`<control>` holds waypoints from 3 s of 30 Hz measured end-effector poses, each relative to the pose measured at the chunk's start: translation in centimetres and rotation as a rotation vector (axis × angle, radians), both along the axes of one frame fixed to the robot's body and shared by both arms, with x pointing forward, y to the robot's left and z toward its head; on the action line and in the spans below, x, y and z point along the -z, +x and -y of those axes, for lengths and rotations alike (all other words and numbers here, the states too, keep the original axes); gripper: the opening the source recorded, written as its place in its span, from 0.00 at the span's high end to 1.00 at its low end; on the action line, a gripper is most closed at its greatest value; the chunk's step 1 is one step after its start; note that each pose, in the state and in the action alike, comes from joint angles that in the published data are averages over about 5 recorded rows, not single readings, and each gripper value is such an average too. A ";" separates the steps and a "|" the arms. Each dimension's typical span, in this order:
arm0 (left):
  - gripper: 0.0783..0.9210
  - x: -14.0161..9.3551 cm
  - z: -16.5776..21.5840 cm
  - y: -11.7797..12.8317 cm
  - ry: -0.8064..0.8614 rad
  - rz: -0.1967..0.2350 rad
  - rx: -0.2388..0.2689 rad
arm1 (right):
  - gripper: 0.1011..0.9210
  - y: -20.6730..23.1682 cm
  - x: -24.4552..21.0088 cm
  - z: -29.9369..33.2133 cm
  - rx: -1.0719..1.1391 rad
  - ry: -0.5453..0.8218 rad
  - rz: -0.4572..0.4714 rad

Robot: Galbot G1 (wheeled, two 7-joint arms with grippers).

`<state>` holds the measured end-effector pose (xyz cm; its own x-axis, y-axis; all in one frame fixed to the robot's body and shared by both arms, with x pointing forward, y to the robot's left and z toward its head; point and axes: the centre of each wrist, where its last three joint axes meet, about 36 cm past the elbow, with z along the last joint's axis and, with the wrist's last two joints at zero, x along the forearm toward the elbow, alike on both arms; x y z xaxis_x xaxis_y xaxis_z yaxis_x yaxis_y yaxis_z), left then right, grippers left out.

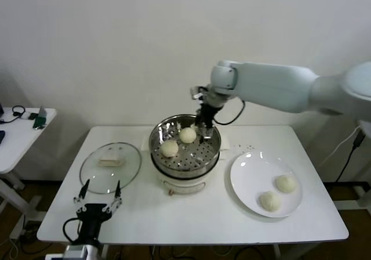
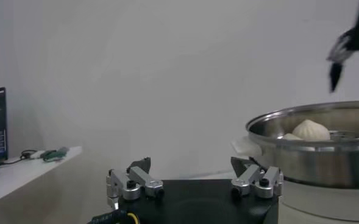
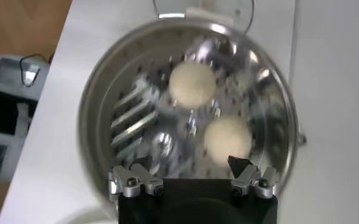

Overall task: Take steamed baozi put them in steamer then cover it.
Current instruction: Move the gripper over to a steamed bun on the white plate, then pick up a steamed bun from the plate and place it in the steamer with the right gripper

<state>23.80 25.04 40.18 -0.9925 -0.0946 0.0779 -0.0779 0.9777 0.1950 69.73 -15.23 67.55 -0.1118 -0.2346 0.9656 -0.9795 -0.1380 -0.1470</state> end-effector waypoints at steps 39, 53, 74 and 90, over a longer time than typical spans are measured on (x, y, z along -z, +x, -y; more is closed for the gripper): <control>0.12 1.6 -0.3 -0.4 0.012 -0.055 -0.039 | 0.12 -11.1 19.0 19.8 0.087 -0.172 -0.150; 0.12 2.0 -0.3 -0.5 0.012 -0.063 -0.043 | 0.12 -11.1 21.5 19.8 0.083 -0.199 -0.174; 0.12 2.2 -0.3 -0.6 0.014 -0.066 -0.043 | 0.26 -10.8 22.0 19.6 0.076 -0.197 -0.199; 0.12 2.2 0.1 -0.7 0.011 -0.063 -0.034 | 0.27 -7.7 15.6 17.1 -0.104 -0.231 -0.097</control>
<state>23.10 24.95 38.01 -0.9819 -0.1291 0.1389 -0.0980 0.9725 0.2111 62.01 -32.36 52.00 -0.0034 -0.0125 0.9999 -0.9663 -0.2572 -0.0065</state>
